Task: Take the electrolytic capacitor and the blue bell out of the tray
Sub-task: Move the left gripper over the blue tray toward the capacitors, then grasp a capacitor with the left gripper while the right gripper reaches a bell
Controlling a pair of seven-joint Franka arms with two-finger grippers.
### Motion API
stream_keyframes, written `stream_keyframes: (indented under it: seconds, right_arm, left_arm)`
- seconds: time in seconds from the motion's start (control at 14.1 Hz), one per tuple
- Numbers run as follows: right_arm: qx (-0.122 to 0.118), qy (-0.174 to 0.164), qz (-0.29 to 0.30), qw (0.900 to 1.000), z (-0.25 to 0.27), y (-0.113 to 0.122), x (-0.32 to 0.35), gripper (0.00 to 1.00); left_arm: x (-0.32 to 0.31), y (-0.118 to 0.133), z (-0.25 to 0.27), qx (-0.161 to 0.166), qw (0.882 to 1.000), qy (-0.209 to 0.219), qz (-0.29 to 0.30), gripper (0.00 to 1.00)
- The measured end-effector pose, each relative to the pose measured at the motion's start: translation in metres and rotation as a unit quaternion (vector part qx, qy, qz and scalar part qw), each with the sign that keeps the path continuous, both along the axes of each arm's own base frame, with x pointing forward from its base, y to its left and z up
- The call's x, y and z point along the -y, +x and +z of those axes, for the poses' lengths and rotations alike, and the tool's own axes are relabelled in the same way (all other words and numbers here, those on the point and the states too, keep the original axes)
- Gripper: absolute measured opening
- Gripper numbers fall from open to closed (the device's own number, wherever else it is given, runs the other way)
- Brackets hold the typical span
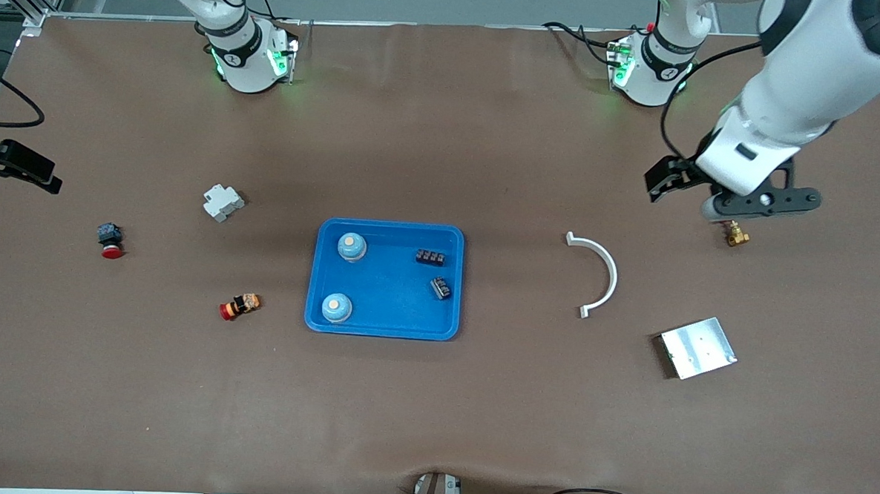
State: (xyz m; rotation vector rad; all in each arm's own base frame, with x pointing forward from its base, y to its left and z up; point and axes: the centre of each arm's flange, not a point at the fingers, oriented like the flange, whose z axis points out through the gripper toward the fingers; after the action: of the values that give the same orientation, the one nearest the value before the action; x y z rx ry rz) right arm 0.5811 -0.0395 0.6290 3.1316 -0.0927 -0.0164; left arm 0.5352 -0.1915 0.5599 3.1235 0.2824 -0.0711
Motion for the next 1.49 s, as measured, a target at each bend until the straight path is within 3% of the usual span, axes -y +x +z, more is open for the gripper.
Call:
stream_keyframes:
  seconds: [0.57,0.92,1.27,1.49]
  right_arm:
    - [0.001,0.0,0.001,1.0,0.0,0.0,-0.001,1.0]
    - [0.001,0.002,0.005,1.0,0.0,0.001,-0.006,1.0]
    - [0.0,0.006,0.01,1.0,-0.002,0.002,-0.013,1.0]
    - [-0.003,0.017,0.025,1.0,-0.016,0.011,-0.042,1.0]
  left_arm:
    - [0.109,-0.004,-0.058,-0.028,0.988,-0.008,0.152,1.0]
    - [0.182,-0.01,-0.1,-0.04,0.975,0.019,0.216,1.0]
    - [0.225,-0.021,-0.154,-0.069,0.955,0.041,0.286,1.0]
    - [0.263,-0.032,-0.194,-0.062,0.944,0.054,0.32,1.0]
